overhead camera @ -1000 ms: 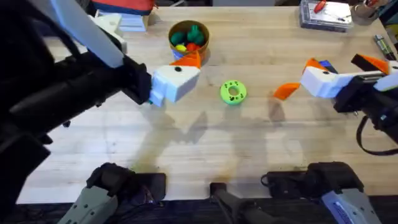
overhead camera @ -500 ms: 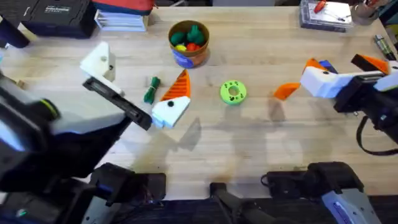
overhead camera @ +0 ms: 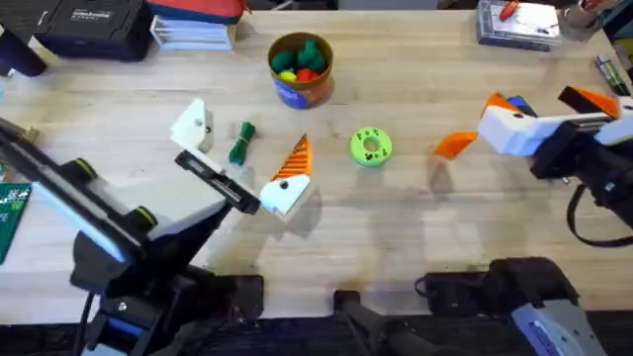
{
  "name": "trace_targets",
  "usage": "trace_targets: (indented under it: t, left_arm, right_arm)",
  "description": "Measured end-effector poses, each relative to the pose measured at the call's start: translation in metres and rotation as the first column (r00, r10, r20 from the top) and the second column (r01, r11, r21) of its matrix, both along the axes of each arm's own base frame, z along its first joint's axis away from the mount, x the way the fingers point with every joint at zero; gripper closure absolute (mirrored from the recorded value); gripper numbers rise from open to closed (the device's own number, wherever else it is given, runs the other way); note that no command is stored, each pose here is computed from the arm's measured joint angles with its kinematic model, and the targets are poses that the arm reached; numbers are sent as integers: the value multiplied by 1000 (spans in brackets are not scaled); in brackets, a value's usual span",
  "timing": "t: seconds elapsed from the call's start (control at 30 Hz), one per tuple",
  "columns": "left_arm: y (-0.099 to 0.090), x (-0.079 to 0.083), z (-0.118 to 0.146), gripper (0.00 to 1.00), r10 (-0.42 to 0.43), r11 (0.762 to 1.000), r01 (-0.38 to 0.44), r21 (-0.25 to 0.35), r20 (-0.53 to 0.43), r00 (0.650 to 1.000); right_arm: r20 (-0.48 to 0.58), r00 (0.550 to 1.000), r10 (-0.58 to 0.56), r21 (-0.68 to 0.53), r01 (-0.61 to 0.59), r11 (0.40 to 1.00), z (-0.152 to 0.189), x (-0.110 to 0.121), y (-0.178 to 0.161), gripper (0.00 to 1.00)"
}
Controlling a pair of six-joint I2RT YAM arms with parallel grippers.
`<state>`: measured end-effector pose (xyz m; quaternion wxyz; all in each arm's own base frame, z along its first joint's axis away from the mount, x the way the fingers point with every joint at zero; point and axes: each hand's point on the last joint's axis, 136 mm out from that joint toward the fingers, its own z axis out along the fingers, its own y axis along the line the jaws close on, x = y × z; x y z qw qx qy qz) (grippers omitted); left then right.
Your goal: Pick up the gripper from the table and insert it into the empty holder that is missing its gripper. Then pick up a screw, insert it into the mounting hole, and use the screwdriver to tighten it. Finally, clean up the table by picking up the vegetable and placing it into the bucket.
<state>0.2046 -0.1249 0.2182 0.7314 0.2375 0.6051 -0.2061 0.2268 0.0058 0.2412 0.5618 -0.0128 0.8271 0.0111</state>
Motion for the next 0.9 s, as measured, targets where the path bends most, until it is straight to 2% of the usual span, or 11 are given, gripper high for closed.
trace_targets:
  t: [0.2,0.3,0.9]
  left_arm:
    - [1,5,-31,15,5,1000,-1,30,-116,993]
    - [0,4,-56,15,1,998,12,55,-218,976]
    - [1,3,-55,15,-13,999,23,41,-225,974]
  right_arm:
    - [0,1000,0,0,0,1000,0,0,0,7]
    - [0,1000,0,0,0,1000,0,0,0,7]
    - [0,1000,0,0,0,1000,0,0,0,7]
